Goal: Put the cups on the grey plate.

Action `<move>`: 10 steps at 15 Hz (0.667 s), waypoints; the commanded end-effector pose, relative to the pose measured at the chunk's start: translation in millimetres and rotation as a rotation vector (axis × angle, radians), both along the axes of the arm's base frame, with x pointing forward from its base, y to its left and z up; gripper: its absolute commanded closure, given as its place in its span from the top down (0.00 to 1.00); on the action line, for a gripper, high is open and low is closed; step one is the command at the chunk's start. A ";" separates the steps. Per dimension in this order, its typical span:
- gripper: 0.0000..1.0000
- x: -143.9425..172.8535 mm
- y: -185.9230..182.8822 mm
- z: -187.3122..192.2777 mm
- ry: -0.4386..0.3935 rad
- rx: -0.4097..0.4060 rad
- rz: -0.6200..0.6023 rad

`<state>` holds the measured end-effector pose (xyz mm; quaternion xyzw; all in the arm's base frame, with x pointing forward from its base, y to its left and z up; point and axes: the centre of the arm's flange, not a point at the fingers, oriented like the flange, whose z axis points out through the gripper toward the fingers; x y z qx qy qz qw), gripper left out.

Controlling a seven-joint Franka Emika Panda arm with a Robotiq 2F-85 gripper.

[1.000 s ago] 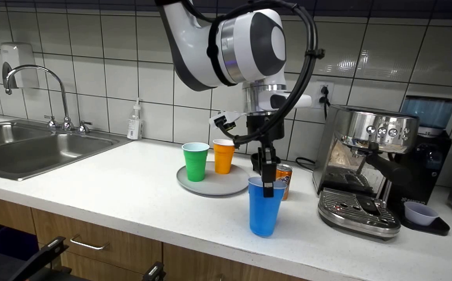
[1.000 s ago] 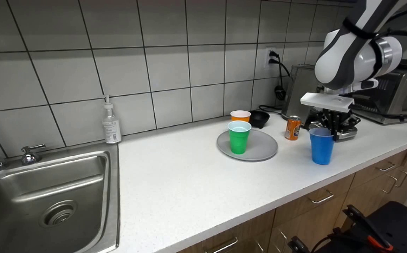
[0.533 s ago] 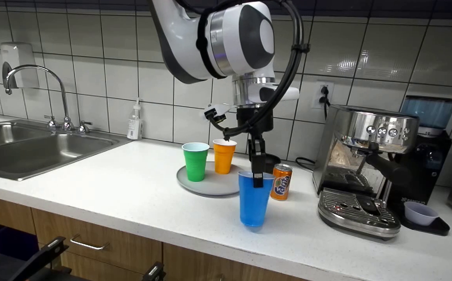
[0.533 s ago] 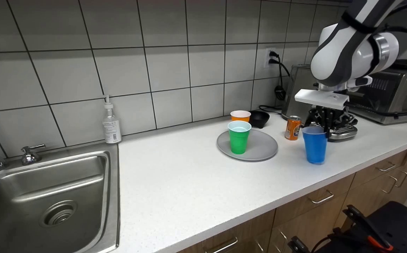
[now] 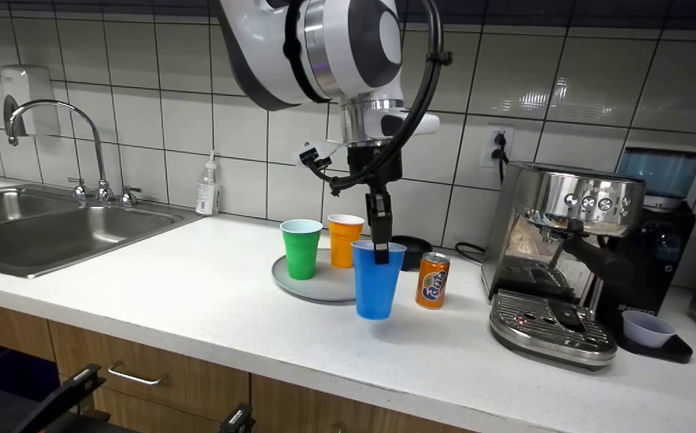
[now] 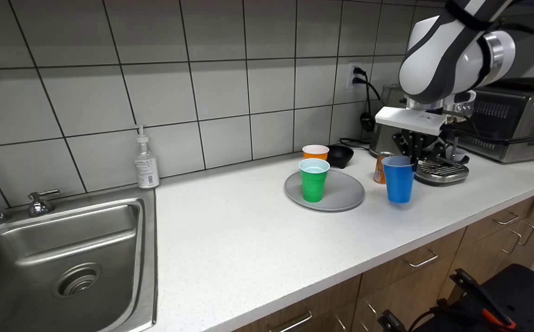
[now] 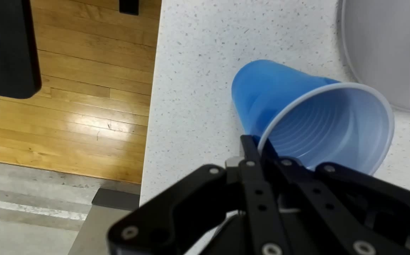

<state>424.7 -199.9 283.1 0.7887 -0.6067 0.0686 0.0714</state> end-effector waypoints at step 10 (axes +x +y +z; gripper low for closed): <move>0.01 36.8 38.3 12.5 -0.077 0.068 0.117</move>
